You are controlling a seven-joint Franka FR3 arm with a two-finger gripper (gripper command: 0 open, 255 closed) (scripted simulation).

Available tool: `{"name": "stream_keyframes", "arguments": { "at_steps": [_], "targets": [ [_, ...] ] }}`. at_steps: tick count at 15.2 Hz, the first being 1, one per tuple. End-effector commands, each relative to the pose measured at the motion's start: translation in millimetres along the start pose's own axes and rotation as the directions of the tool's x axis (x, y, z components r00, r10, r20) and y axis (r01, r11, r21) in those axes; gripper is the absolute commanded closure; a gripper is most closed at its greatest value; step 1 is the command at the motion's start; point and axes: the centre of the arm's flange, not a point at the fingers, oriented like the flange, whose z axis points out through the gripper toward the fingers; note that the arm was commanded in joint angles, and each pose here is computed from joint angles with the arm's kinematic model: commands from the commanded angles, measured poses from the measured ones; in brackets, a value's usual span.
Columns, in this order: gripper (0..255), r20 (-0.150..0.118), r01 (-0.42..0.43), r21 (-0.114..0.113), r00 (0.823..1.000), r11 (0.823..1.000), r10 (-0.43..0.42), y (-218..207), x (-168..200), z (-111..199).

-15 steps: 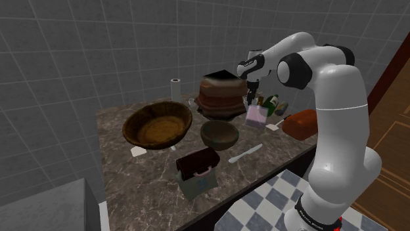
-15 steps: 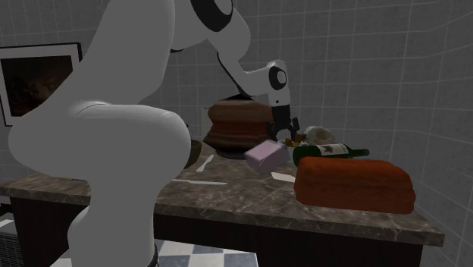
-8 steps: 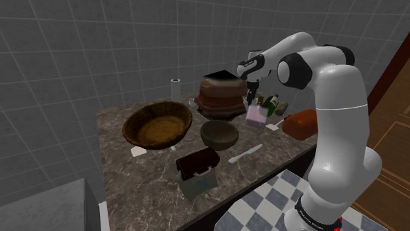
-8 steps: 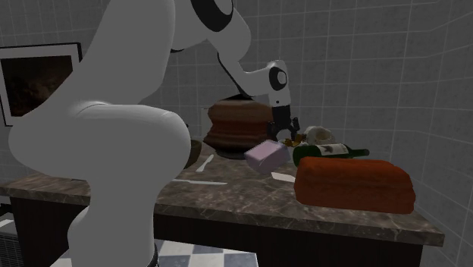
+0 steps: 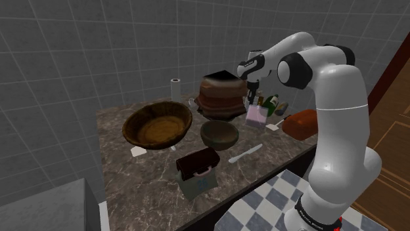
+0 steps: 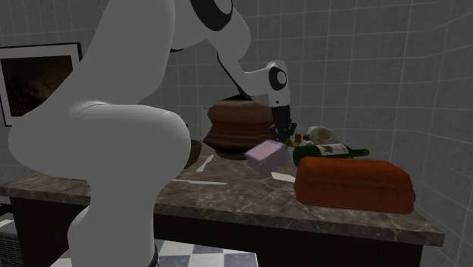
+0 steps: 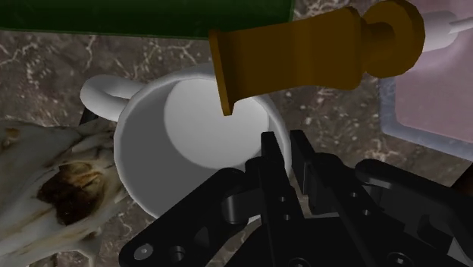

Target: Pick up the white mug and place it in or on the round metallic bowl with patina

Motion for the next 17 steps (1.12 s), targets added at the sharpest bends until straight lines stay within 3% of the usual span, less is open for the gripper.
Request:
{"name": "stream_keyframes", "arguments": {
  "at_steps": [1,17],
  "targets": [
    [255,0.027,0.03,0.035,0.999,0.999,-0.031,-14.6,12.7,23.9],
    [255,0.027,0.031,0.034,0.999,0.999,-0.032,-3.2,2.2,-50.9]
  ]
}}
